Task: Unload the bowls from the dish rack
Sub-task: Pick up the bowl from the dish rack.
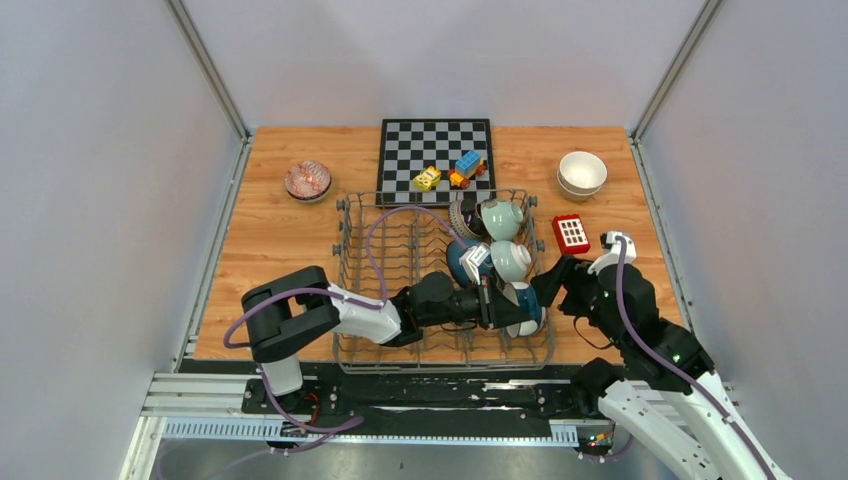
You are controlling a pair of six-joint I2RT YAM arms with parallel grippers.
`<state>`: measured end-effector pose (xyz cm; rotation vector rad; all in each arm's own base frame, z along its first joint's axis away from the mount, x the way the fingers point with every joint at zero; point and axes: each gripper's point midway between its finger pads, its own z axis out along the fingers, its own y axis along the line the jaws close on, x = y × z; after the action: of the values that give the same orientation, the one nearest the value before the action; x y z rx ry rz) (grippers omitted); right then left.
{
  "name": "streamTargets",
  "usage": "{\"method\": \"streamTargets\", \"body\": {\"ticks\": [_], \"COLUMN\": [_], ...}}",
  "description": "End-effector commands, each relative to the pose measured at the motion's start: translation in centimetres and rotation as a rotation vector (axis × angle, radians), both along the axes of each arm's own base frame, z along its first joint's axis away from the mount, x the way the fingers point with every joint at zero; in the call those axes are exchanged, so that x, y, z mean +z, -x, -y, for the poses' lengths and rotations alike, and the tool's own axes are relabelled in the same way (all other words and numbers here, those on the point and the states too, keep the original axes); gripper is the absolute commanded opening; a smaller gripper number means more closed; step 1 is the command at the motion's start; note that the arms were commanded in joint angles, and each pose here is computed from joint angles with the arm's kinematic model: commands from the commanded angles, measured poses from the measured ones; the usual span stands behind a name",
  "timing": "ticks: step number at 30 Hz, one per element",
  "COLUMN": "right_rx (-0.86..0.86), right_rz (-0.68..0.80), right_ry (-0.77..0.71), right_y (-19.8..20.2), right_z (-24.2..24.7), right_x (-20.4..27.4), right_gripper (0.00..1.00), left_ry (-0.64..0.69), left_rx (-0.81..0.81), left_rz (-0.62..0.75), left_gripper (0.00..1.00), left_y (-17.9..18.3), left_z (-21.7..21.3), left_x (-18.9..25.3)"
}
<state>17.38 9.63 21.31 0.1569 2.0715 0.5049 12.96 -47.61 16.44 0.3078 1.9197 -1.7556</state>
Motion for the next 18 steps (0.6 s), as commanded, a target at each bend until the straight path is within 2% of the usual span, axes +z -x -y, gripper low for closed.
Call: {"method": "streamTargets", "body": {"ticks": [1, 18], "right_rx": [0.014, 0.103], "right_rz": [0.024, 0.137], "right_ry": [-0.007, -0.024], "right_y": [0.2, 0.6], "right_z": [0.1, -0.7], "right_x": [1.4, 6.8], "right_gripper": [0.8, 0.81], "left_ry": [0.147, 0.191], "left_rx": [-0.03, -0.045], "left_rz": [0.057, 0.146], "left_gripper": [0.0, 0.0], "left_y": [1.1, 1.9], "left_z": [-0.2, -0.9], "left_x": [4.7, 8.8]}}
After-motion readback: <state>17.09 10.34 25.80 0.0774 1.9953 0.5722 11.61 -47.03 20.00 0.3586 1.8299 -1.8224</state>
